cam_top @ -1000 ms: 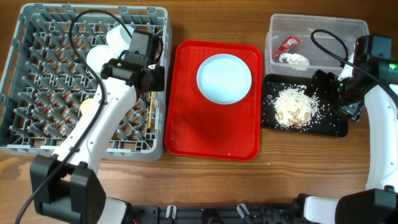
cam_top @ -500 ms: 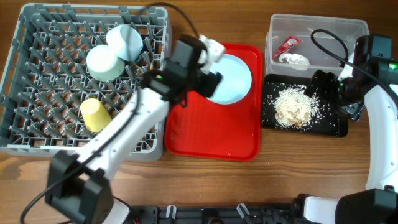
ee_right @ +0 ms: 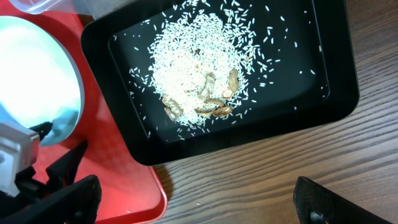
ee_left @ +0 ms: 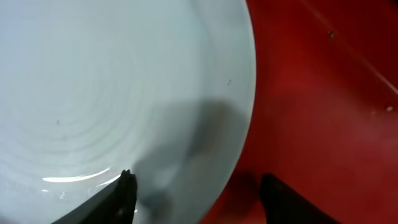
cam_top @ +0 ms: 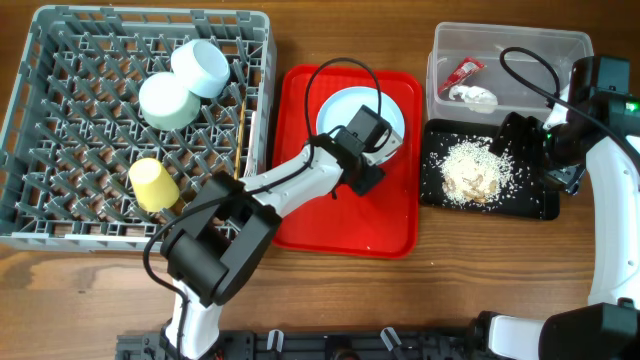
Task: Sort waste into correct bins and load items into the dishwasher rack
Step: 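Reach the left gripper to the white plate edge on the red tray, then lift the white plate with the left gripper and carry it to the rack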
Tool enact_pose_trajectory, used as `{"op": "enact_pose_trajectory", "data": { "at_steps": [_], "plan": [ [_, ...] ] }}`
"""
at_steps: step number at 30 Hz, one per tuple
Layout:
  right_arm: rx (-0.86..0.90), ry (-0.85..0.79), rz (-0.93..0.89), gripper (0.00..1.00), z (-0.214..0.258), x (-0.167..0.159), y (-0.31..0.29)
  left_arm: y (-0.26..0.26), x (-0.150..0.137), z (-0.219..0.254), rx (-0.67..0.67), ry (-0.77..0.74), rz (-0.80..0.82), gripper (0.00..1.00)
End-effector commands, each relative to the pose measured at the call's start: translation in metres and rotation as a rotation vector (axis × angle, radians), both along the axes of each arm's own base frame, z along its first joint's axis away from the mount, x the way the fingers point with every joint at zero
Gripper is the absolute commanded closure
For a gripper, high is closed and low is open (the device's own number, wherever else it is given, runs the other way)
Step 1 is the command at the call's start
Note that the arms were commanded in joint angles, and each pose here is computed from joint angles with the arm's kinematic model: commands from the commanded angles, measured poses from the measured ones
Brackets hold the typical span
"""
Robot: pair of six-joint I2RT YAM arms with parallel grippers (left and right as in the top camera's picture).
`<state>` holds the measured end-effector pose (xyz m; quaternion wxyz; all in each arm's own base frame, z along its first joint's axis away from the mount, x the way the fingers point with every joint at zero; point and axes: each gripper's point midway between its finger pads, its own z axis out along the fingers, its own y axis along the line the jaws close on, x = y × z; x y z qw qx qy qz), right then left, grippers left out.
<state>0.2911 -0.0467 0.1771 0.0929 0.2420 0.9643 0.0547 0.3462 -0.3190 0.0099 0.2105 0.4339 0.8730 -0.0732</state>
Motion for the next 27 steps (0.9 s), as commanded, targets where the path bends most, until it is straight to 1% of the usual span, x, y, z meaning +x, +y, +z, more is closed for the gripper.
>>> {"op": "enact_pose_trajectory", "data": {
  "at_steps": [1, 3, 4, 8, 10, 11, 15, 19, 22, 27],
  "plan": [
    [-0.004, -0.04, 0.019, 0.0, 0.011, 0.003, 0.0, 0.016, -0.006, -0.011, 0.082, 0.022, 0.011, 0.6],
    [-0.004, -0.041, 0.019, 0.0, 0.011, 0.003, 0.0, 0.024, -0.016, -0.016, 0.12, 0.065, 0.012, 0.78],
    [-0.005, -0.042, 0.019, 0.0, 0.011, 0.003, 0.0, 0.027, -0.018, -0.017, 0.129, 0.075, 0.012, 0.83],
    [-0.004, -0.04, 0.019, 0.0, 0.011, 0.003, 0.0, 0.028, -0.02, -0.018, 0.137, 0.084, 0.011, 0.85],
    [-0.004, -0.04, 0.019, 0.0, 0.011, 0.003, 0.0, 0.028, -0.02, -0.018, 0.137, 0.084, 0.011, 0.91],
    [-0.004, -0.041, 0.019, 0.0, 0.011, 0.003, 0.0, 0.029, -0.02, -0.018, 0.137, 0.084, 0.012, 0.96],
    [-0.004, -0.04, 0.019, 0.0, 0.011, 0.003, 0.0, 0.029, -0.019, -0.017, 0.139, 0.08, 0.013, 0.96],
    [-0.005, -0.04, 0.019, 0.0, 0.011, 0.003, 0.0, 0.037, -0.005, -0.001, 0.18, -0.01, 0.049, 0.96],
    [-0.004, -0.041, 0.02, 0.0, 0.011, 0.003, 0.0, 0.036, 0.01, 0.04, 0.153, -0.115, 0.079, 0.96],
    [-0.004, -0.04, 0.019, 0.0, 0.011, 0.003, 0.0, 0.03, 0.017, 0.118, 0.021, -0.246, 0.098, 0.96]
  ]
}}
